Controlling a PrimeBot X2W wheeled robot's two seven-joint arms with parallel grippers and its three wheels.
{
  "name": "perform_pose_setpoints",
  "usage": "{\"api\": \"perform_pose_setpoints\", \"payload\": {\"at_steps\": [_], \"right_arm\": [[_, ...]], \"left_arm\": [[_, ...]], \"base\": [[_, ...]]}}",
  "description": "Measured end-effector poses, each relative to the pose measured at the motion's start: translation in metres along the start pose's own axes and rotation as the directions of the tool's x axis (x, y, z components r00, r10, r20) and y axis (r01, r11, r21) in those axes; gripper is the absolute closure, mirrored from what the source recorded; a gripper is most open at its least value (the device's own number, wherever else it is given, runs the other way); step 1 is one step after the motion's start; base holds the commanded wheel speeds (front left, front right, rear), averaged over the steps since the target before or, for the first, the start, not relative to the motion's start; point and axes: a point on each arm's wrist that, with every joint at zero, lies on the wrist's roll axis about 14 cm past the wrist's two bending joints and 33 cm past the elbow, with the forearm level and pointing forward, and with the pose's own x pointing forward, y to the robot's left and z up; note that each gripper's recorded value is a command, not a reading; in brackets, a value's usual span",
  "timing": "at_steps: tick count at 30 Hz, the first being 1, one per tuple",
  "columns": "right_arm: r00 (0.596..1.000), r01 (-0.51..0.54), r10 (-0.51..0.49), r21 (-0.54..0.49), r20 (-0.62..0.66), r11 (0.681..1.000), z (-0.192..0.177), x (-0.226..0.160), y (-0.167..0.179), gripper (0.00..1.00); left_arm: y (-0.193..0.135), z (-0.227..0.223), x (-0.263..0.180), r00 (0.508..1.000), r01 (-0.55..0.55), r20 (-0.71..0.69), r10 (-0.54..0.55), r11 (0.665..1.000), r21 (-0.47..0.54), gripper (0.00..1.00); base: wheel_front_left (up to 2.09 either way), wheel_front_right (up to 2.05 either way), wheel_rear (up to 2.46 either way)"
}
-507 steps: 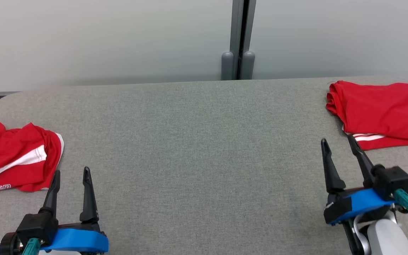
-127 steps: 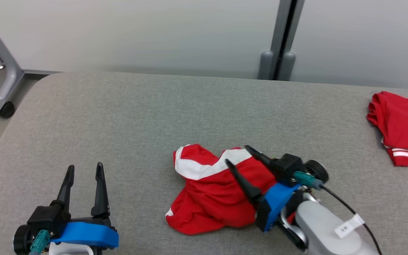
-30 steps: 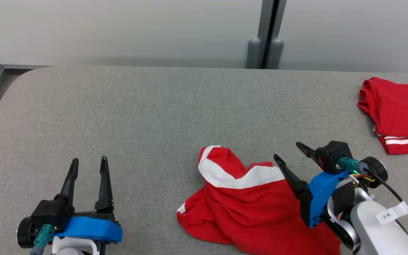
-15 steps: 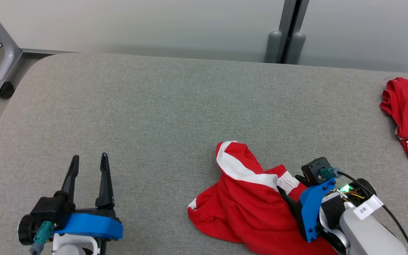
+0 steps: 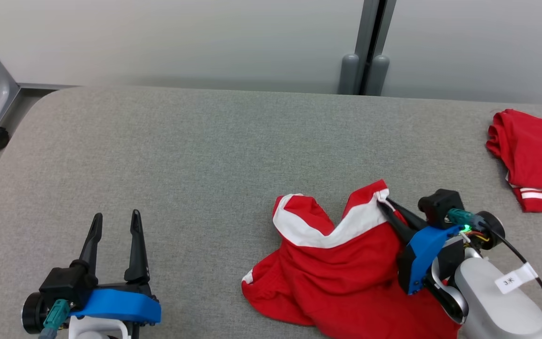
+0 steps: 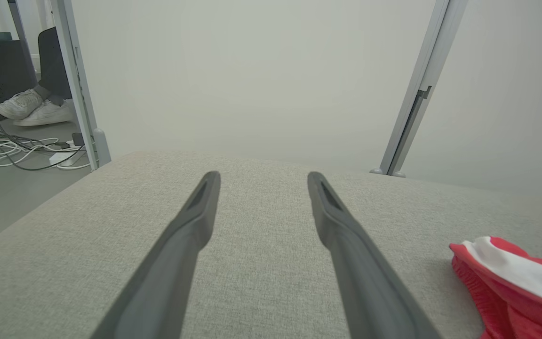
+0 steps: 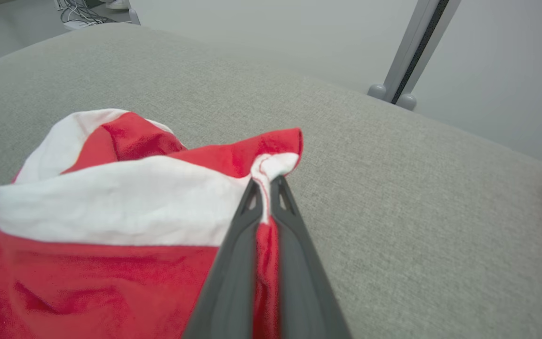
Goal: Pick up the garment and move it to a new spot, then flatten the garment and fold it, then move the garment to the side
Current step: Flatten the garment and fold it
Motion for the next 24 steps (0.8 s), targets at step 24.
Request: {"api": "perform_pose_setpoints", "payload": {"at_steps": [24], "right_arm": [[0.949,0.123,-0.113,-0.017,0.294,0.992,0.112,0.013,-0.054,1.00]], "left_arm": [[-0.010,-0.004,0.008,0.999,0.030,-0.010,-0.030,1.000,0.000,0.00]], "base": [[0.00,0.00,0.00]]}}
